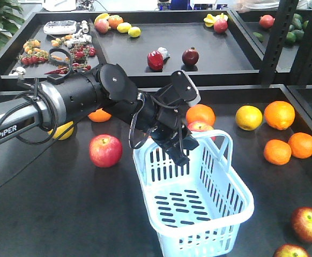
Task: Pick three apples into basket with both arms
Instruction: 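Lower the basket onto the table with the left gripper, then open the left gripper and withdraw it from the basket handle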
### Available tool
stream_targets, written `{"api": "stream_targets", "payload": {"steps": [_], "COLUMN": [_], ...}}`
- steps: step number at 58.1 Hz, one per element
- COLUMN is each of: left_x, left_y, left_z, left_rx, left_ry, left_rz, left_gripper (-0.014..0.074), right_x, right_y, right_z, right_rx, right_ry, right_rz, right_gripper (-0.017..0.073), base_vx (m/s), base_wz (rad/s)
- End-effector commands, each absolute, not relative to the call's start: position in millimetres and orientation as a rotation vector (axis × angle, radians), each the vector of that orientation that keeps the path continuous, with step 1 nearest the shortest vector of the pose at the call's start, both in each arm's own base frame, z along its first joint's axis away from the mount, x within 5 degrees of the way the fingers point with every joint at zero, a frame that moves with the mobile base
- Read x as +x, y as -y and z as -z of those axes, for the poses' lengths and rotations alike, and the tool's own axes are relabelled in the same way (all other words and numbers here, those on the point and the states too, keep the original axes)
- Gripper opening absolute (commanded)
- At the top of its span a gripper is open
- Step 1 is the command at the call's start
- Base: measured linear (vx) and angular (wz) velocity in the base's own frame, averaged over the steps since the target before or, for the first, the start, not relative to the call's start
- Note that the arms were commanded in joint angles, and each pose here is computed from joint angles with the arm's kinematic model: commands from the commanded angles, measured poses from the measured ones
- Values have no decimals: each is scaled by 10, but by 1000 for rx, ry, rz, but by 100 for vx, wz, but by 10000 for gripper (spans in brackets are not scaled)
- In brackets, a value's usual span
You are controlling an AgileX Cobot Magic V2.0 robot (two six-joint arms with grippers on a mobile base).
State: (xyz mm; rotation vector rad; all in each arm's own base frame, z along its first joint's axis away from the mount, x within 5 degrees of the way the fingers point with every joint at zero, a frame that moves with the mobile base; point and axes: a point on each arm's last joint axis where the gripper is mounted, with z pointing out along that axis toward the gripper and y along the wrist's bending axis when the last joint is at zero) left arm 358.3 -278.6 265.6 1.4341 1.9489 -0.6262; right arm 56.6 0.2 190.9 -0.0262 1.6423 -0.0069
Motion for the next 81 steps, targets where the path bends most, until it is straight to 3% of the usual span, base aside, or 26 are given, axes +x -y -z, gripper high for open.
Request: {"api": "stream_targets", "payload": {"steps": [1, 15, 31, 53, 62, 70, 76, 81], "left_x": [3527, 3516, 3429, 3075, 2794, 2564, 2444, 2314], "left_y": [2779, 2778, 2755, 2530, 2391, 2263, 2189, 2106], "left_z": [-3069, -3075, -3162, -3906, -4060, -4058, -4072, -4064], "left_rx": [1345, 1347, 1384, 1280, 1262, 1416, 1394, 1394], "left_ry": [-1854, -1859, -1854, -1747, -1927, -2058, -2090, -2100], "left_rz": [643, 652, 687, 694, 812, 834, 839, 842], "left_gripper": [290, 448, 452, 444, 341, 145, -6, -8], "right_x": [564, 564, 564, 564, 564, 564, 564, 564], "right_y": [-5, -5, -5, -5, -5, -5, -5, -5], "right_z": [-1941, -1941, -1941, -1941, -1941, -1941, -1941, -1941], "right_rx": [-39, -39, -39, -39, -39, -39, -39, -39], "right_ry": [-1571, -1571, -1571, -1571, -1571, -1571, -1571, -1571], "right_rz": [19, 19, 19, 19, 19, 19, 19, 19], "right_gripper": [-5, -5, -5, -5, -5, -5, -5, -5], "base_vx": [0, 0, 0, 0, 0, 0, 0, 0], "base_wz": [0, 0, 0, 0, 0, 0, 0, 0]}}
